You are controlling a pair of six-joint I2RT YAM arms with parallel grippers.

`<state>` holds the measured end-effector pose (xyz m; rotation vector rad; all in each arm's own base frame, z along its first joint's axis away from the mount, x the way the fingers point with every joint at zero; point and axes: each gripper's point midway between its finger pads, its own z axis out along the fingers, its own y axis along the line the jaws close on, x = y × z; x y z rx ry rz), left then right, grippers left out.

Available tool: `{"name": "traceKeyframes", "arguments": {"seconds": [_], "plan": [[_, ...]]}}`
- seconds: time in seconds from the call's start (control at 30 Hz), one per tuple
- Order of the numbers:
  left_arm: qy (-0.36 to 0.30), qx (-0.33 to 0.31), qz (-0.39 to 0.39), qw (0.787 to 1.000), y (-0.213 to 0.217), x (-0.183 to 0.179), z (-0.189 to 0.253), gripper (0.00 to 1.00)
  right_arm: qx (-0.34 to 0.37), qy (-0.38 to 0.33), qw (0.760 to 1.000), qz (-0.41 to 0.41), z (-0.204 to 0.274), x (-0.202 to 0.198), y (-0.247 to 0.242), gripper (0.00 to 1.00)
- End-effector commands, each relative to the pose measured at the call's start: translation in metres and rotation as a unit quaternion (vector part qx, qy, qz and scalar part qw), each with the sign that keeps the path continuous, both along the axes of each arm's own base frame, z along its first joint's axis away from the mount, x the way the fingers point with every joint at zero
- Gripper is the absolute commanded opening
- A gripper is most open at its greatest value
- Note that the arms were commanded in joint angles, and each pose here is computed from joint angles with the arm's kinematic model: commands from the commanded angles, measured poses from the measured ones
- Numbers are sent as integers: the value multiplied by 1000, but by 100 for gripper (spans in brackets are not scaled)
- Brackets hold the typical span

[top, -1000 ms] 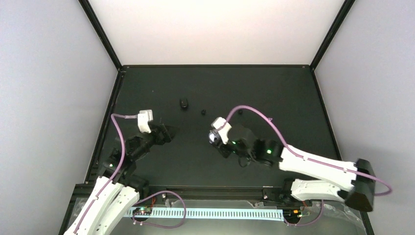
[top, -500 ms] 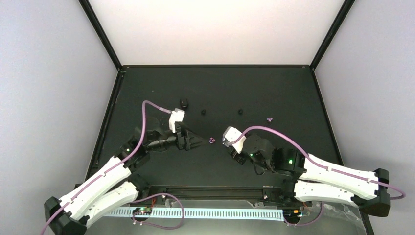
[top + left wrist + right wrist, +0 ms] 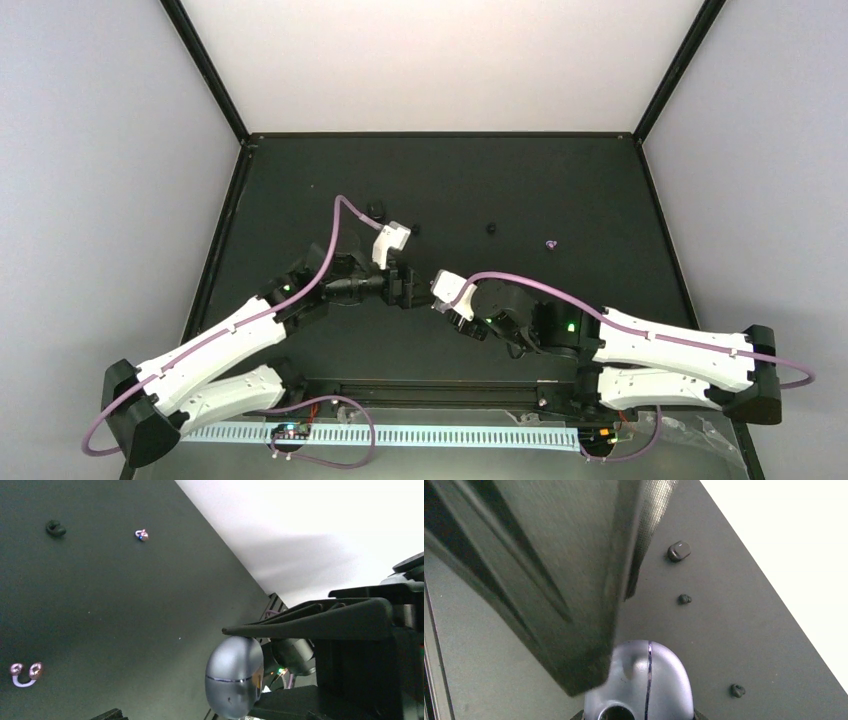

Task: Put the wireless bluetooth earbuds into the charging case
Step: Pick up the charging case at the center of the board.

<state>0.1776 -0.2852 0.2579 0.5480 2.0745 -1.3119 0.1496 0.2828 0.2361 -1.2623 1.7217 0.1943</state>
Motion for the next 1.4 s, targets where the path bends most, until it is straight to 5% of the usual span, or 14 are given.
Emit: {"name": "traceKeyframes", "arguments": {"seconds": [0.0, 0.47, 1.1, 1.37], "plan": [[-4, 5, -1, 1000, -6, 1, 5, 95, 26, -16, 1000, 5, 20, 0, 11, 41], [17, -3, -7, 1000, -12, 1, -4, 85, 64, -7, 998, 16, 34, -2, 29, 41], [54, -39, -52, 996, -24, -13, -7, 53, 78, -38, 996, 5, 42, 8, 37, 41], [63, -33, -54, 996, -21, -17, -14, 58, 85, -54, 995, -12, 47, 14, 37, 42]]}}
